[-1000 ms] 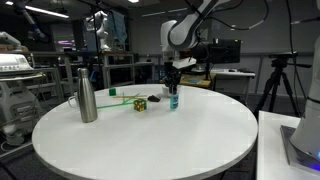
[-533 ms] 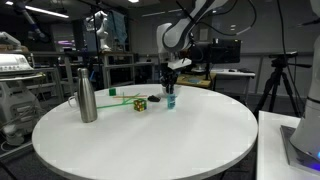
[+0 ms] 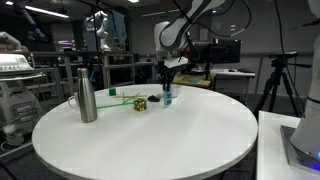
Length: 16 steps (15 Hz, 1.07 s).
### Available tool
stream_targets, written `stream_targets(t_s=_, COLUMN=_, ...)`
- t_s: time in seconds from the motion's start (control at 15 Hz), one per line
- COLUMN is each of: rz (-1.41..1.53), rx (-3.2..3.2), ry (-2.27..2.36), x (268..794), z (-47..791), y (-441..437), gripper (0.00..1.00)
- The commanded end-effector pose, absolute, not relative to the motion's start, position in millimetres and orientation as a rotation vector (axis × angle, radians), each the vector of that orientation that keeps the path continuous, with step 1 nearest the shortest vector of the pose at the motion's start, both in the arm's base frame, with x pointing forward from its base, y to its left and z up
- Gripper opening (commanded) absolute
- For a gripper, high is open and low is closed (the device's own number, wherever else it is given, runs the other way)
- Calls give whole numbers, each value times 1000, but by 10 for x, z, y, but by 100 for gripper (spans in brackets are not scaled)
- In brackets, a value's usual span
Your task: Move the bottle up on the table
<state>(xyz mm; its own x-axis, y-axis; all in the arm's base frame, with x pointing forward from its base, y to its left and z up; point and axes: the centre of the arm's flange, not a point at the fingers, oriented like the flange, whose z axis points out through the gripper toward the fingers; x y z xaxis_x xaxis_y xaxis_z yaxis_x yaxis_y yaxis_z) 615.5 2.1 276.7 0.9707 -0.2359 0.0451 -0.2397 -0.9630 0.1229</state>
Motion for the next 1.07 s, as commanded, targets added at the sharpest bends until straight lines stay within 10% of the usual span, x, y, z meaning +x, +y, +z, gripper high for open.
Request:
stream_targets(t_s=0.0, rz=33, rx=2972, ry=-393, x=6298, z=2800, y=16, gripper=7)
stream_targets(t_s=1.0, rz=-31, rx=3058, ry=-461, x=6281, z=2711, y=-24, gripper=7)
